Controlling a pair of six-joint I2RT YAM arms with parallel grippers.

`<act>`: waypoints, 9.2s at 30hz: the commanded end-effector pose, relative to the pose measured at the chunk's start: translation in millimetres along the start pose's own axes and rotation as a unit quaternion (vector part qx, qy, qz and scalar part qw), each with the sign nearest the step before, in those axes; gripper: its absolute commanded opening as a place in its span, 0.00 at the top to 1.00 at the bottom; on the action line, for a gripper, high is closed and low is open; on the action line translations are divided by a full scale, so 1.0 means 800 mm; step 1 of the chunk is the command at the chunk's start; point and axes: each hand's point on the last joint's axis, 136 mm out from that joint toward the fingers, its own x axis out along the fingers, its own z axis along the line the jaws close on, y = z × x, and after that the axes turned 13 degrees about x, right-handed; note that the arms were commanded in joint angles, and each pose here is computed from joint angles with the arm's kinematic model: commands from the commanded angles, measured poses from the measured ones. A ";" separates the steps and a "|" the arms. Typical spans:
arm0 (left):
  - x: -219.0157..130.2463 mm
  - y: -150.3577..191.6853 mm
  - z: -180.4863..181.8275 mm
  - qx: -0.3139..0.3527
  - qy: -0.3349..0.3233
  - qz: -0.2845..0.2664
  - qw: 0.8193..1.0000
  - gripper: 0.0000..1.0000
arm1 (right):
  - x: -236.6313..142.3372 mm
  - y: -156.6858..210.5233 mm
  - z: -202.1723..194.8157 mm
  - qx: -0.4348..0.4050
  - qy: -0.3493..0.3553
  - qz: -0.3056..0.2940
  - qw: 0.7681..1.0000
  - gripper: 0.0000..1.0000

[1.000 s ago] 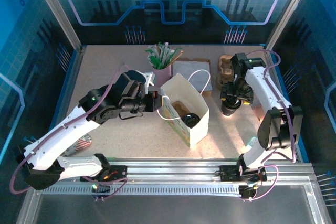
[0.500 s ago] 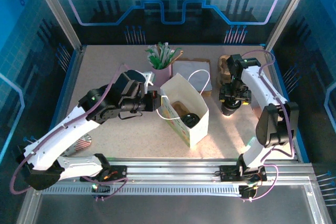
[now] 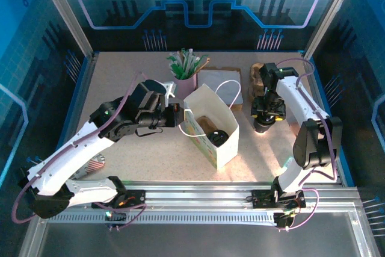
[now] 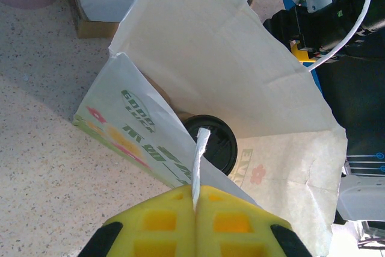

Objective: Pack the takeout coffee

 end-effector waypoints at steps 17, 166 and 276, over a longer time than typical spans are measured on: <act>-0.011 -0.007 0.005 0.017 -0.005 -0.011 1.000 1.00 | 0.017 0.010 0.006 -0.005 -0.008 0.037 0.999 0.23; -0.014 -0.019 -0.001 0.003 0.007 -0.019 1.000 1.00 | -0.280 0.210 0.129 -0.285 -0.124 -0.172 0.935 0.47; -0.009 -0.014 -0.006 0.015 0.021 -0.024 0.999 1.00 | -0.144 0.147 0.247 -0.304 -0.038 -0.057 0.950 0.49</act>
